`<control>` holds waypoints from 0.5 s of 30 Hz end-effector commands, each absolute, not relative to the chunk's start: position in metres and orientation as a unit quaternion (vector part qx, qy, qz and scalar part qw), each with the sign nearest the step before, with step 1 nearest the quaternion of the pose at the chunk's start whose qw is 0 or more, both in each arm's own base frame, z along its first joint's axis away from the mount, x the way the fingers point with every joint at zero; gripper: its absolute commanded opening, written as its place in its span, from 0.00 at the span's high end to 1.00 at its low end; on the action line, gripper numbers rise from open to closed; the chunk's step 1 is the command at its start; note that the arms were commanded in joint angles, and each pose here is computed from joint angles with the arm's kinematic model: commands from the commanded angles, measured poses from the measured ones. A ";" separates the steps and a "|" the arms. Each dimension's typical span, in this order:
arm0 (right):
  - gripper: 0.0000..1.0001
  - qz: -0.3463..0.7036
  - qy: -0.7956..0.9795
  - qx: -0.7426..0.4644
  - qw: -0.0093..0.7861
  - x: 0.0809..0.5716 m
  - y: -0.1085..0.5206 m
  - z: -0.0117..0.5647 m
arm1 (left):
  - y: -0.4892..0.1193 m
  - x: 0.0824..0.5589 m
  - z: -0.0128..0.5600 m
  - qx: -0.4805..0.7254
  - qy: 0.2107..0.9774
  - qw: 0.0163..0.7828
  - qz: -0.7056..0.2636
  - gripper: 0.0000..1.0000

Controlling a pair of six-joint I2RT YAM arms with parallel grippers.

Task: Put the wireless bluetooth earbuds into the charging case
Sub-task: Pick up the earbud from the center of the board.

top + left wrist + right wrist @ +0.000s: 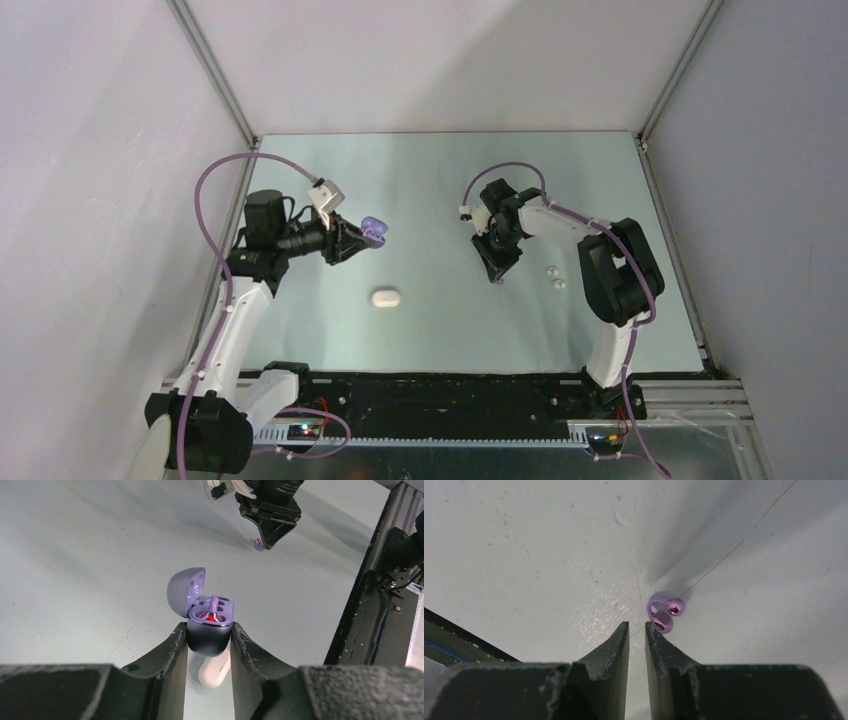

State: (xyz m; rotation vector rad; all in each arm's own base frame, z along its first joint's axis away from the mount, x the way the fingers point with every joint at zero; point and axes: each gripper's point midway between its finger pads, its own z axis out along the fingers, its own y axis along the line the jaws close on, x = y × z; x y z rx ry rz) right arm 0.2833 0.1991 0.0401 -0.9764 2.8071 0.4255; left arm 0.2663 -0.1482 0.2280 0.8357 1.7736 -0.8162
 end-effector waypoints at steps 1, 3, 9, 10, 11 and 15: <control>0.77 0.130 0.942 -0.299 0.077 0.294 0.195 0.033 | -0.144 0.264 0.231 0.348 0.725 0.497 -0.326 1.00; 0.77 0.125 0.944 -0.294 0.077 0.297 0.191 0.029 | -0.144 0.265 0.232 0.349 0.725 0.497 -0.325 1.00; 0.76 0.110 0.951 -0.278 0.074 0.307 0.173 0.021 | -0.144 0.266 0.232 0.349 0.727 0.495 -0.324 1.00; 0.76 0.109 0.953 -0.275 0.073 0.309 0.169 0.020 | -0.144 0.266 0.232 0.349 0.726 0.496 -0.324 1.00; 0.76 0.106 0.953 -0.274 0.073 0.310 0.166 0.020 | -0.143 0.266 0.232 0.348 0.727 0.495 -0.324 1.00; 0.75 0.102 0.956 -0.266 0.074 0.314 0.159 0.019 | -0.143 0.267 0.231 0.347 0.728 0.495 -0.324 1.00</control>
